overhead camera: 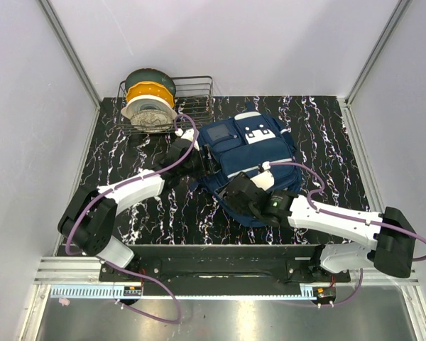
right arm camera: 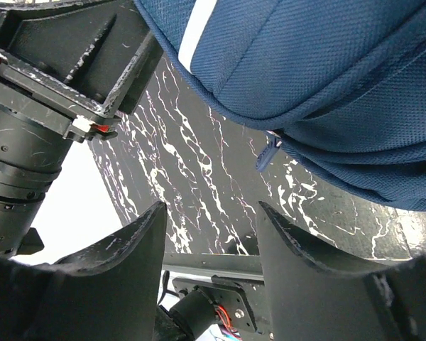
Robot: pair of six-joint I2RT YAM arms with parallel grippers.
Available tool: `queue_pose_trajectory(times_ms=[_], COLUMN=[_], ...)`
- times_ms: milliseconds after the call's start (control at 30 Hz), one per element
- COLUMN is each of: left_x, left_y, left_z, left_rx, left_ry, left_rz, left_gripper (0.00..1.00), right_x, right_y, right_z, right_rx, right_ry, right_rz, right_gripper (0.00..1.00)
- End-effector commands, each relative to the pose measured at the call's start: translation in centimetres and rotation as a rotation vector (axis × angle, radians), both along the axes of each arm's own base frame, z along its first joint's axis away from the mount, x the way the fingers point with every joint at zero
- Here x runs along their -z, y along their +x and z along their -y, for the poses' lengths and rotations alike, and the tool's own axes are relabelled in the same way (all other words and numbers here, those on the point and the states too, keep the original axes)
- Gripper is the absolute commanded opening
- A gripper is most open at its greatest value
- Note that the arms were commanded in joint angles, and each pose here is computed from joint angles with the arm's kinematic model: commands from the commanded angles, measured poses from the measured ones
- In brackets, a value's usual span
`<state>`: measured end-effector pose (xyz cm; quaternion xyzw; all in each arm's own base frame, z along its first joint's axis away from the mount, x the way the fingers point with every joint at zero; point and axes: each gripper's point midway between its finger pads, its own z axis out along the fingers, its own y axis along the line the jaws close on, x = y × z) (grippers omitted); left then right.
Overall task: Pack the student bag
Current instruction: Adjust the student bag at the center of the board, then zip the student bag at the center of the board.
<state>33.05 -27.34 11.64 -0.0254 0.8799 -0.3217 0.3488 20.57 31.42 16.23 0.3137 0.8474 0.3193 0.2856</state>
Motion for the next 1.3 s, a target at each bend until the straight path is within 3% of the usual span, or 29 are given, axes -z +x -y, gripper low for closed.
queue_pose_trajectory(times_ms=[0, 1067, 1267], left_x=[-2.2, -3.3, -3.3], left_y=[0.9, 0.7, 0.7], left_z=[0.7, 0.7, 0.8], left_rx=[0.008, 0.020, 0.023], left_ry=[-0.047, -0.053, -0.062], left_rz=[0.052, 0.059, 0.057], left_gripper=[0.66, 0.67, 0.67], right_x=[0.0, 4.5, 5.5], right_y=[0.1, 2.7, 4.1], right_z=[-0.7, 1.1, 0.8], right_rx=[0.038, 0.179, 0.204], right_ry=[0.059, -0.045, -0.003], right_rz=[-0.014, -0.052, -0.038], right_gripper=[0.57, 0.47, 0.41])
